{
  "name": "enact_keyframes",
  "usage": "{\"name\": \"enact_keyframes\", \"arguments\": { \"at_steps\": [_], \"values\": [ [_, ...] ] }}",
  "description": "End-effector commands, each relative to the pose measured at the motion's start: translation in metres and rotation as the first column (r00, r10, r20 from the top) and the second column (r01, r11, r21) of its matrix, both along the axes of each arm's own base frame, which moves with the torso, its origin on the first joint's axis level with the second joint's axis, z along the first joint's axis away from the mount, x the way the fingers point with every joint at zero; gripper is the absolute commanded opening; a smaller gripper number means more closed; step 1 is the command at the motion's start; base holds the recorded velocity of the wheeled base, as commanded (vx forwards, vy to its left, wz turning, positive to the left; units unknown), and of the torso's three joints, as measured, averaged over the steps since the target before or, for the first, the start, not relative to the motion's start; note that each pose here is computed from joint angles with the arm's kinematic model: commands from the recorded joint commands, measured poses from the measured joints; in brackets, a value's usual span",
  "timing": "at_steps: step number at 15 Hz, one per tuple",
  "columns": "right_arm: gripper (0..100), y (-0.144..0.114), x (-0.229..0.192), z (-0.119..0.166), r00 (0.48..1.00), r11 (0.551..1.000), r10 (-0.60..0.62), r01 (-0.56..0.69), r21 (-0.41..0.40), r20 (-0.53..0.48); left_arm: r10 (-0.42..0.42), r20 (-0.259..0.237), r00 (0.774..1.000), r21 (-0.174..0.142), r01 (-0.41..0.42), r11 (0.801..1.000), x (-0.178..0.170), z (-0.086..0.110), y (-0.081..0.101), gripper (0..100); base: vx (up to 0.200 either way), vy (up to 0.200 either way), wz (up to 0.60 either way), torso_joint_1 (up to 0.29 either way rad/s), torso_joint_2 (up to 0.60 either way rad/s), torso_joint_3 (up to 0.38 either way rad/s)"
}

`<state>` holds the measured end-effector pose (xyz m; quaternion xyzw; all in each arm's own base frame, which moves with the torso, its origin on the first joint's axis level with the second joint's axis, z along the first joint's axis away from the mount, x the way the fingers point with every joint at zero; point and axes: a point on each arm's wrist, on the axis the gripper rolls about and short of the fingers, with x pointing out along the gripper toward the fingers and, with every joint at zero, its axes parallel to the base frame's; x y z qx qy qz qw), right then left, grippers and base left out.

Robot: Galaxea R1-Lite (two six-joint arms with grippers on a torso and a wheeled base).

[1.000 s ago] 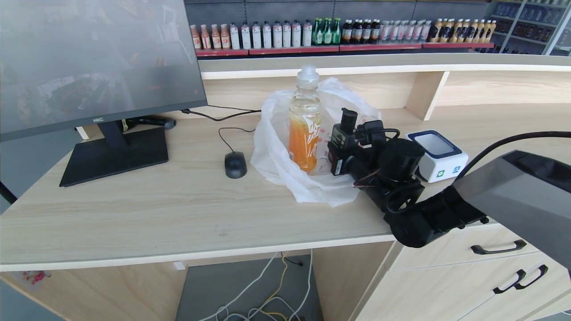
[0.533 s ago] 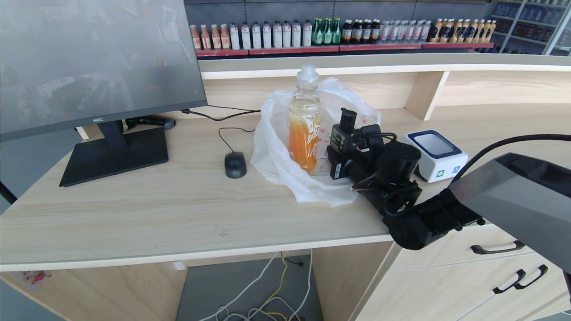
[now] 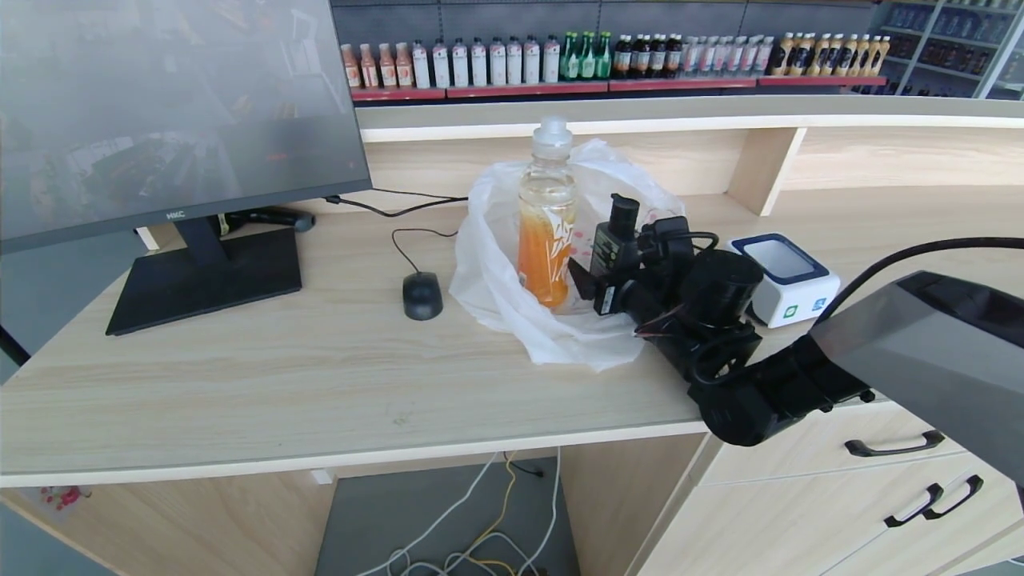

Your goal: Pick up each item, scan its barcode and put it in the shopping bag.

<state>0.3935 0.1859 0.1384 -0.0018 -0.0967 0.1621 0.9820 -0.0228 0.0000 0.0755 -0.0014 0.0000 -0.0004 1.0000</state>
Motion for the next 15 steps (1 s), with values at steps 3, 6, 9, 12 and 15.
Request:
{"name": "enact_keyframes", "arguments": {
  "at_steps": [3, 6, 9, 12, 15],
  "values": [
    [100, -0.014, -0.044, 0.045, 0.998, 0.999, 0.032, -0.033, 0.026, 0.059, -0.001, 0.000, 1.000, 0.000, 0.001, 1.000, 0.000, 0.000, 0.000, 100, 0.000, 0.000, 0.00, 0.000, 0.00, 0.000],
    [100, -0.023, -0.107, 0.070, 0.990, 0.992, 0.119, -0.120, 0.021, 0.074, -0.001, 0.000, 1.000, 0.000, 0.001, 1.000, 0.000, 0.000, 0.000, 100, 0.000, 0.000, 0.00, 0.000, 0.00, 0.000],
    [100, -0.023, -0.177, 0.094, 0.964, 0.973, 0.227, -0.231, 0.007, 0.136, 0.001, 0.000, 1.000, 0.000, -0.001, 1.000, 0.000, 0.000, 0.000, 100, 0.000, 0.000, 0.00, 0.000, 0.00, 0.000],
    [100, -0.043, -0.213, 0.100, 0.955, 0.968, 0.245, -0.249, 0.004, 0.167, -0.001, 0.000, 1.000, 0.000, 0.001, 1.000, 0.000, 0.000, 0.000, 100, 0.000, 0.000, 0.00, 0.000, 0.00, 0.000],
    [100, -0.082, -0.260, 0.085, 0.957, 0.971, 0.238, -0.239, -0.019, 0.167, 0.001, 0.000, 1.000, 0.000, -0.001, 1.000, 0.000, 0.000, 0.000, 100, 0.000, 0.000, 0.00, 0.000, 0.00, 0.000]
  ]
}}
